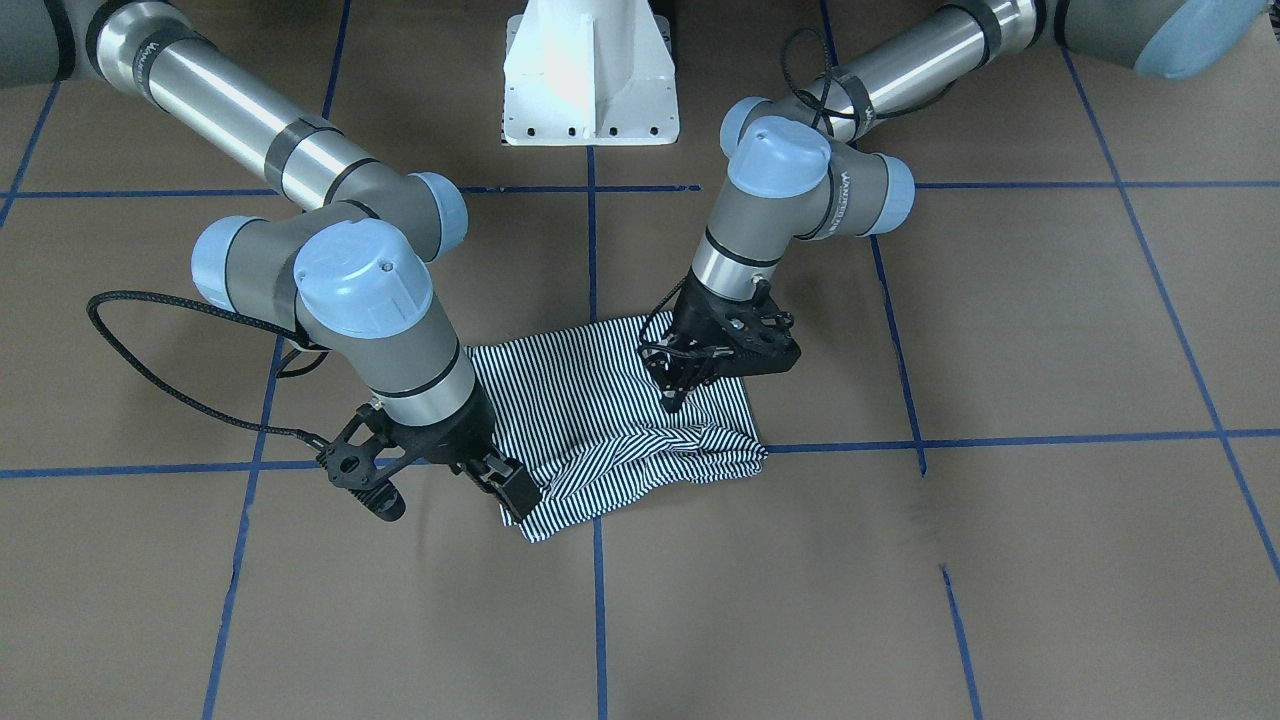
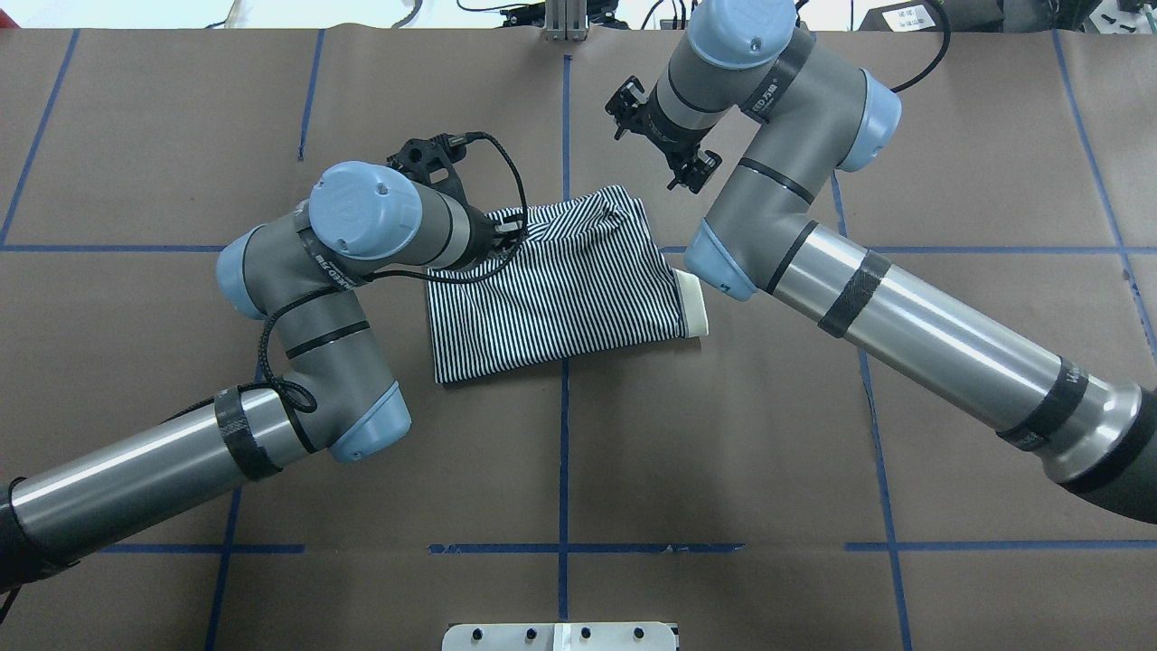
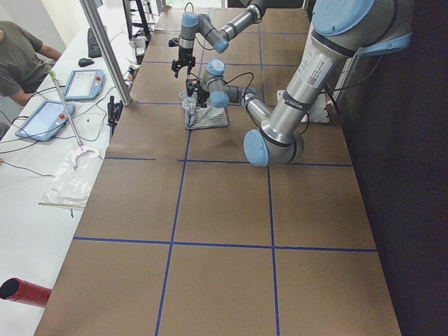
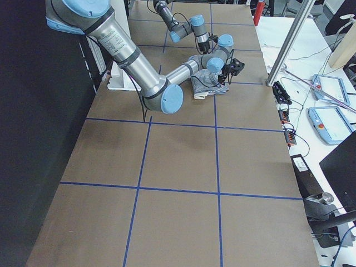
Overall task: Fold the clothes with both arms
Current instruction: 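Open both grippers and lift them off the folded shirt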
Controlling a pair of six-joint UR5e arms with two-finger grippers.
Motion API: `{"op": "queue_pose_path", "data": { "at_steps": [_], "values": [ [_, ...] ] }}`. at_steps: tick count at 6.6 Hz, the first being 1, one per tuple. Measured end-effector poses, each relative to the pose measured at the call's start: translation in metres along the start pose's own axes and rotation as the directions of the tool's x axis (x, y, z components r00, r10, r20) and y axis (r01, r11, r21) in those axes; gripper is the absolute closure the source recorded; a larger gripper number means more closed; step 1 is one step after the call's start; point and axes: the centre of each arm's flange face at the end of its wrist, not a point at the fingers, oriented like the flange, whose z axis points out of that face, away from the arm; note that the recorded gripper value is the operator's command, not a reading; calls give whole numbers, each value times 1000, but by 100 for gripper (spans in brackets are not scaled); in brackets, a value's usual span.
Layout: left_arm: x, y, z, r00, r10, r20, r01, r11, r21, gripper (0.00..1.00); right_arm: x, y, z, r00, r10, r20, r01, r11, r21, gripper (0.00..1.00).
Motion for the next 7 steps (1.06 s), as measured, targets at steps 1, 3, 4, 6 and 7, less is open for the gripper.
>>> {"op": "queue_pose_path", "data": {
  "at_steps": [1, 3, 4, 6, 7],
  "values": [
    [4, 2, 15, 999, 40, 26, -39, 999, -25, 100, 1, -1, 0, 1000, -6, 1, 6, 1000, 0, 0],
    [16, -7, 45, 994, 87, 65, -85, 996, -38, 100, 3, 0, -2, 1000, -9, 4, 9, 1000, 0, 0],
    [13, -20, 51, 993, 99, 61, -97, 995, -25, 100, 5, -1, -2, 1000, -10, 4, 10, 1000, -1, 0],
    [-14, -79, 58, 990, 132, 52, -134, 990, 38, 100, 9, 0, -2, 1000, -11, 4, 11, 1000, -2, 0],
    [-23, -104, 54, 988, 141, 55, -145, 987, 63, 100, 9, 1, -5, 1000, -13, 10, 13, 1000, -2, 0]
  ]
}}
